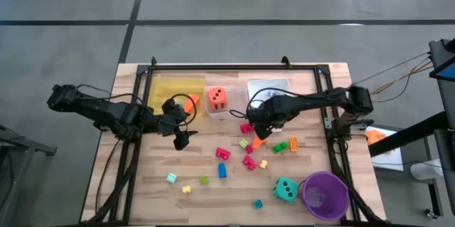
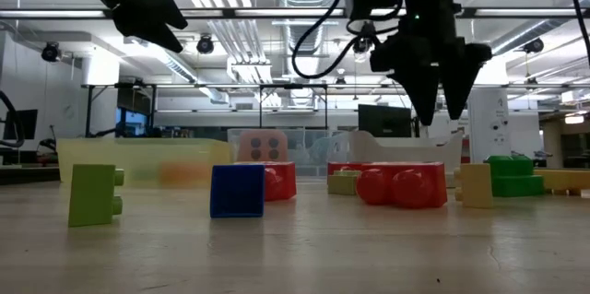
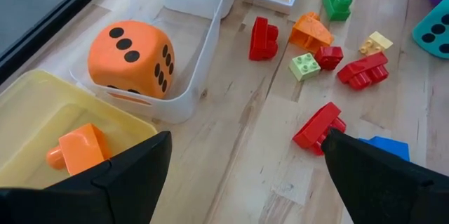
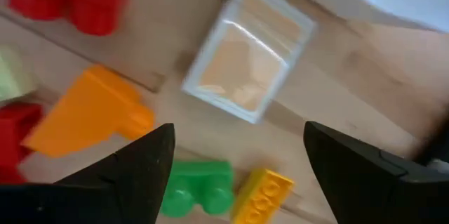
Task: Pick & Place Toys
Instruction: Put the orange deck of cards into the white bin
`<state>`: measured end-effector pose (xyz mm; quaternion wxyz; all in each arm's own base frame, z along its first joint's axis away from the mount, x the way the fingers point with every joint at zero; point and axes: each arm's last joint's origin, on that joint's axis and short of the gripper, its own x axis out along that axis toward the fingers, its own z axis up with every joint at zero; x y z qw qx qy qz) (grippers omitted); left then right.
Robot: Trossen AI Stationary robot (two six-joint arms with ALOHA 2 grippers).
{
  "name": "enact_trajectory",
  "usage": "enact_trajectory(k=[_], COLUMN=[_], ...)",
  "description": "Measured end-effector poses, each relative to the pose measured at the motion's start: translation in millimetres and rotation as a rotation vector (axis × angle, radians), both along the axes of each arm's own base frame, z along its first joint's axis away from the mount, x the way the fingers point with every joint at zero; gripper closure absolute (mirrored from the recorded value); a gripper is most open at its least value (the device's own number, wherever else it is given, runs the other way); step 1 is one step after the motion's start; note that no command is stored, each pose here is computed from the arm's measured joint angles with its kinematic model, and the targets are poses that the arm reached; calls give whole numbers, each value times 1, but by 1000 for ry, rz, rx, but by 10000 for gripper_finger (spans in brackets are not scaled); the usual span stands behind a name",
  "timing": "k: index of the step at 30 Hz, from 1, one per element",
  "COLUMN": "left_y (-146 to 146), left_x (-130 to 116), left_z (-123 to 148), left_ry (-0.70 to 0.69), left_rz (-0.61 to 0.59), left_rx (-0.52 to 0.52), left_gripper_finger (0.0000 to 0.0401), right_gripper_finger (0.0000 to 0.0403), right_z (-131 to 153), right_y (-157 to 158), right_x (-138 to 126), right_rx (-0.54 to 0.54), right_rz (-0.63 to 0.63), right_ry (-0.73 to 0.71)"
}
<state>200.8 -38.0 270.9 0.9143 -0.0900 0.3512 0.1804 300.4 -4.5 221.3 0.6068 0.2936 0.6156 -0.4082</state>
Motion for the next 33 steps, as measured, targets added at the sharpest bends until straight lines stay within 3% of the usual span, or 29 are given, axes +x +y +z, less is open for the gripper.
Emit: enact_trajectory(k=[7, 12, 19, 33], left_y=[0, 0, 0, 0], left_x=[0, 0, 0, 0], left_z=[0, 0, 0, 0], left_ry=[-1, -1, -1, -3], left_rz=[0, 0, 0, 3], left_rx=[0, -1, -2, -8], left_gripper_finger=[34, 34, 34, 34], right_gripper_finger=[90, 90, 90, 90], right_z=[-9, -26, -50, -55], right_y=[-4, -7, -15, -21], right_x=[-19, -20, -36, -37], right_rx=[-30, -17, -47, -90], right_rz=[-84, -152, -258, -318], right_ry=[-82, -255, -212, -241])
